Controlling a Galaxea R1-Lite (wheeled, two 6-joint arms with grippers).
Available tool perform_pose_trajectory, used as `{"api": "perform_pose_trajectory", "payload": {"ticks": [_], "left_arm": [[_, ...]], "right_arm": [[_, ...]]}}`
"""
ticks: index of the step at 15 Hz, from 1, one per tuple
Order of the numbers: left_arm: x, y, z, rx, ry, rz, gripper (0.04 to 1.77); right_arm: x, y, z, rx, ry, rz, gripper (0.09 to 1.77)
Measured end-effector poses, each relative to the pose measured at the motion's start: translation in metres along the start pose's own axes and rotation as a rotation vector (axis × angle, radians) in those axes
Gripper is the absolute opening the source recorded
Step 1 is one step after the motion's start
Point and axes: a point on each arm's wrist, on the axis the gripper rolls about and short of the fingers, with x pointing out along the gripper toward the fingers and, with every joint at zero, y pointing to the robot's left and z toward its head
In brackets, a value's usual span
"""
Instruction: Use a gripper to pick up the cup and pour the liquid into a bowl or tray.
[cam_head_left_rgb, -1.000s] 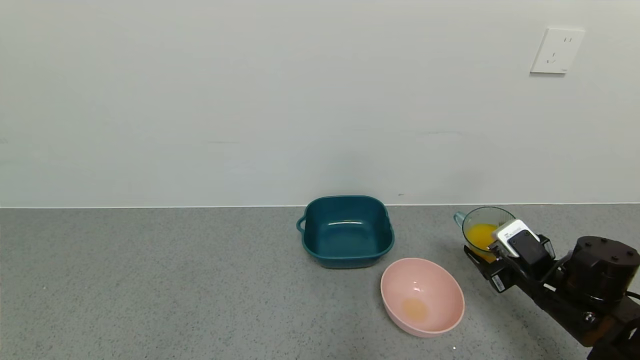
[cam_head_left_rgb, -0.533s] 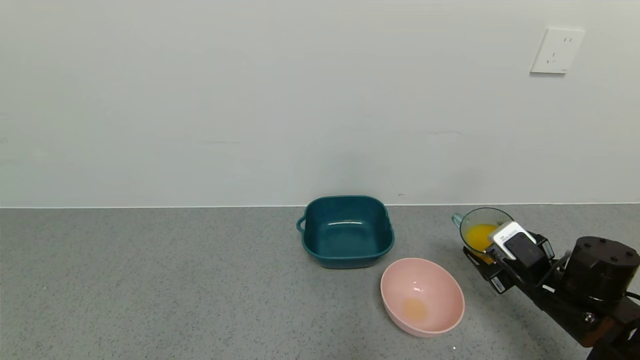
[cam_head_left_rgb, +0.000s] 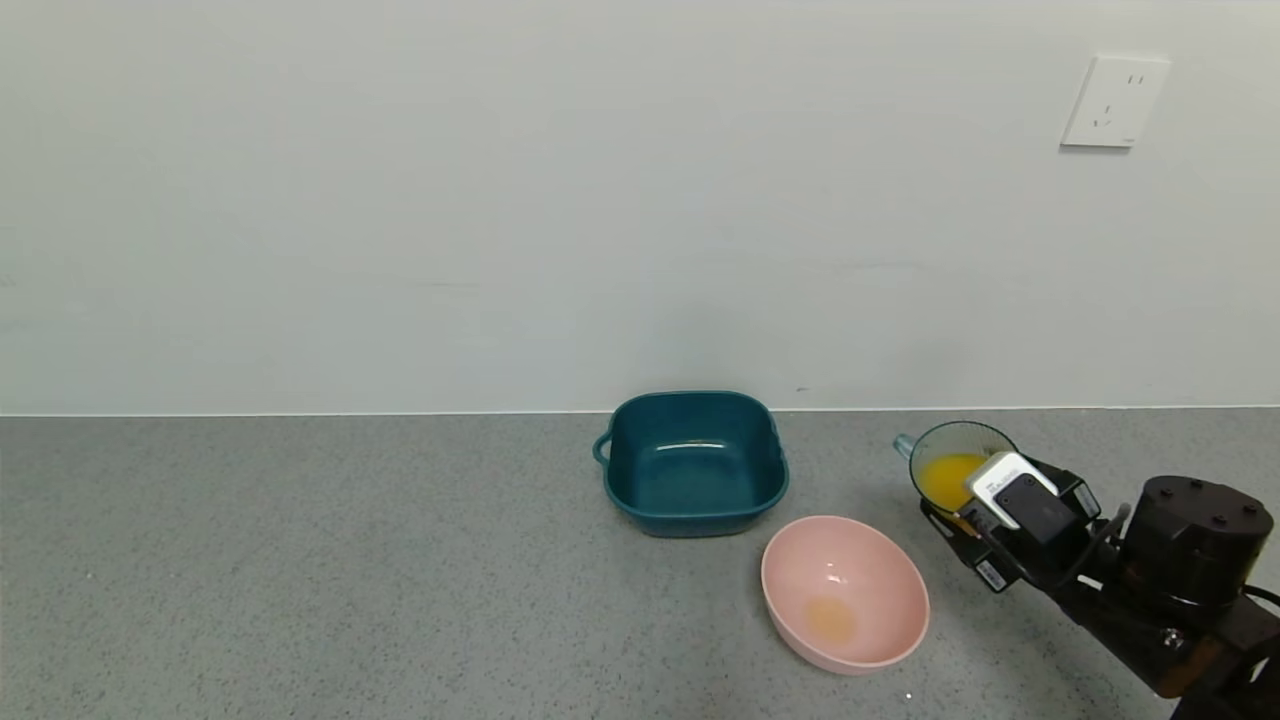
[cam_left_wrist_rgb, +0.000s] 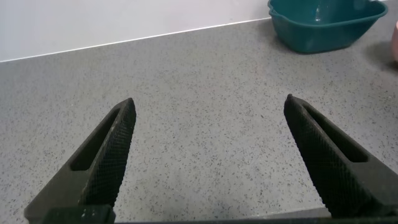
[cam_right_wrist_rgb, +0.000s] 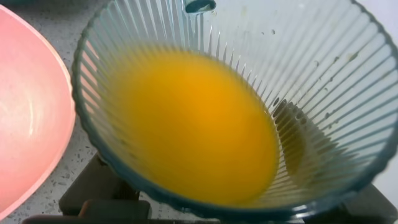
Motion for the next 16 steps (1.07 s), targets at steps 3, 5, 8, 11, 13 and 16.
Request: {"api": "perform_pose_trajectory", "payload": {"ticks": [3,5,8,11,13,16], "left_arm": [[0.0000,0.0000,0.0000,0.000,0.000,0.000,1.72],[0.0000,0.0000,0.0000,0.000,0.000,0.000,1.72],[0.0000,0.0000,0.0000,0.000,0.000,0.000,1.72],[0.0000,0.0000,0.0000,0.000,0.000,0.000,1.72],[0.0000,0.0000,0.0000,0.000,0.000,0.000,1.72],[0.0000,0.0000,0.0000,0.000,0.000,0.000,1.72]], "right_arm": [[0.0005,0.0014,-0.0005,-0.019,0.003,0.005,1.35],[0.0011,0.0028,-0.0010,-0.033,0.004,0.010,1.35],[0.0029,0.0045,-0.0017,-0.052,0.007,0.014,1.35],[0.0042,0.0064,-0.0031,-0.068,0.012,0.020,1.35],[0.0047,0.0075,-0.0038,-0.083,0.014,0.024,1.35],[0.0051,0.0091,-0.0045,-0.116,0.017,0.031,1.35]]}}
